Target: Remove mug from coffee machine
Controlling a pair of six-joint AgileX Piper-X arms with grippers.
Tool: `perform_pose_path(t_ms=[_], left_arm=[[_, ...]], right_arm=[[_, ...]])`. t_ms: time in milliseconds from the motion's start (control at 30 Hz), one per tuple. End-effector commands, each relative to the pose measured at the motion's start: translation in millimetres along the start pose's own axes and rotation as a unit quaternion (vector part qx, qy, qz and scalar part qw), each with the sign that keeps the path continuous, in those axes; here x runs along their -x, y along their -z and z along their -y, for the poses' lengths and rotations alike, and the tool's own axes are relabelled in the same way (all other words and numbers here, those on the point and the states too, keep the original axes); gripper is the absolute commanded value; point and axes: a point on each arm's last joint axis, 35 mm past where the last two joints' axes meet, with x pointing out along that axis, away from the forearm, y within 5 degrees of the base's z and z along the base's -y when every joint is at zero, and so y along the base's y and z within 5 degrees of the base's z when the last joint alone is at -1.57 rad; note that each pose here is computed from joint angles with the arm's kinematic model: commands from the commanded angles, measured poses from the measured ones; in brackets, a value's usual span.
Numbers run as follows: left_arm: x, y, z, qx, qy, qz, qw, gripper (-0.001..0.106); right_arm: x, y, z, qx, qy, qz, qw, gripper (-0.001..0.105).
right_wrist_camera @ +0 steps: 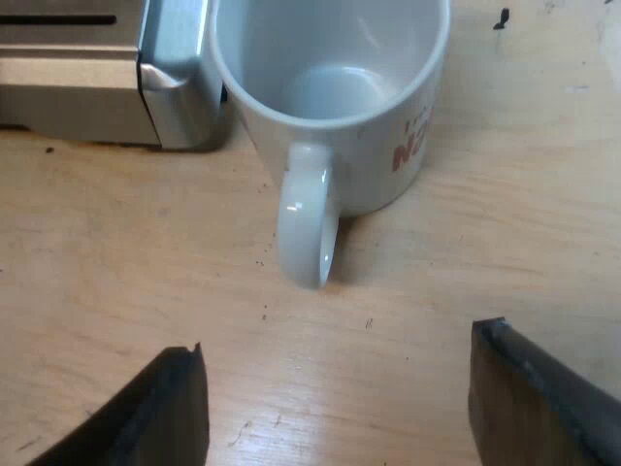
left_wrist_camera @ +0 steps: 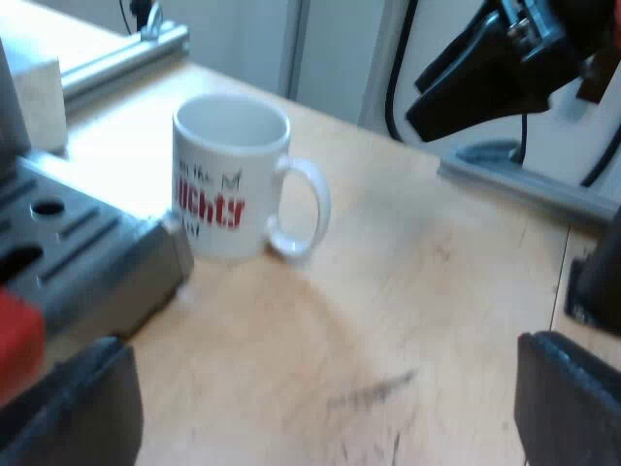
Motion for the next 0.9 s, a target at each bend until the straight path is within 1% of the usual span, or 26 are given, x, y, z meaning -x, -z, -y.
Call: perform_pose_path(t_ms=[33, 167, 200, 233, 300, 367, 433, 500, 533, 633, 700, 733, 800, 833, 867, 900], left_arm=[[4, -19, 7.4, -0.005, 0.001, 0.026, 0.9997, 0.080], [9, -35, 13.0, -0.006, -0.020, 0.037, 0.9991, 0.080], [9, -36, 13.2, -0.006, -0.022, 0.036, 0.9991, 0.080], [13, -43, 15.8, -0.005, -0.034, 0.040, 0.9986, 0.080], [14, -47, 17.7, -0.004, -0.034, 0.037, 0.9987, 0.080], [18, -54, 21.7, -0.005, -0.034, 0.036, 0.9988, 0.080], [22, -61, 25.5, -0.009, -0.033, 0.038, 0.9987, 0.080], [25, -67, 28.9, -0.008, -0.034, 0.037, 0.9987, 0.080], [27, -71, 30.6, -0.009, -0.034, 0.038, 0.9986, 0.080], [33, -80, 33.0, -0.008, -0.044, 0.045, 0.9980, 0.080], [42, -89, 32.0, 0.005, -0.072, 0.046, 0.9963, 0.080], [43, -90, 31.9, 0.006, -0.075, 0.047, 0.9961, 0.080], [53, -97, 27.4, 0.022, -0.119, 0.050, 0.9914, 0.080], [57, -100, 26.7, 0.026, -0.126, 0.054, 0.9902, 0.080], [62, -103, 25.1, 0.031, -0.136, 0.057, 0.9886, 0.080], [66, -106, 23.1, 0.038, -0.146, 0.062, 0.9867, 0.080]], right_arm=[[20, -8, 4, -0.001, -0.004, 0.010, 0.9999, 0.059], [33, -16, 5, 0.001, -0.033, 0.016, 0.9993, 0.059], [41, -21, 5, 0.019, -0.058, 0.026, 0.9978, 0.059], [46, -25, 4, 0.034, -0.080, 0.035, 0.9956, 0.059], [51, -29, 4, 0.038, -0.096, 0.045, 0.9936, 0.059], [51, -29, 4, 0.039, -0.098, 0.046, 0.9933, 0.059], [68, -42, 7, 0.035, -0.095, 0.077, 0.9919, 0.059], [72, -44, 8, 0.035, -0.094, 0.084, 0.9914, 0.059], [78, -49, 9, 0.033, -0.095, 0.094, 0.9905, 0.059], [83, -56, 10, 0.032, -0.095, 0.100, 0.9899, 0.059], [85, -64, 10, 0.032, -0.095, 0.100, 0.9899, 0.059], [86, -66, 10, 0.032, -0.095, 0.100, 0.9899, 0.059], [85, -67, 9, 0.033, -0.095, 0.098, 0.9901, 0.059], [86, -68, 9, 0.033, -0.095, 0.100, 0.9900, 0.059], [82, -86, 7, 0.045, -0.094, 0.089, 0.9906, 0.059], [79, -90, 5, 0.048, -0.093, 0.084, 0.9909, 0.059]])
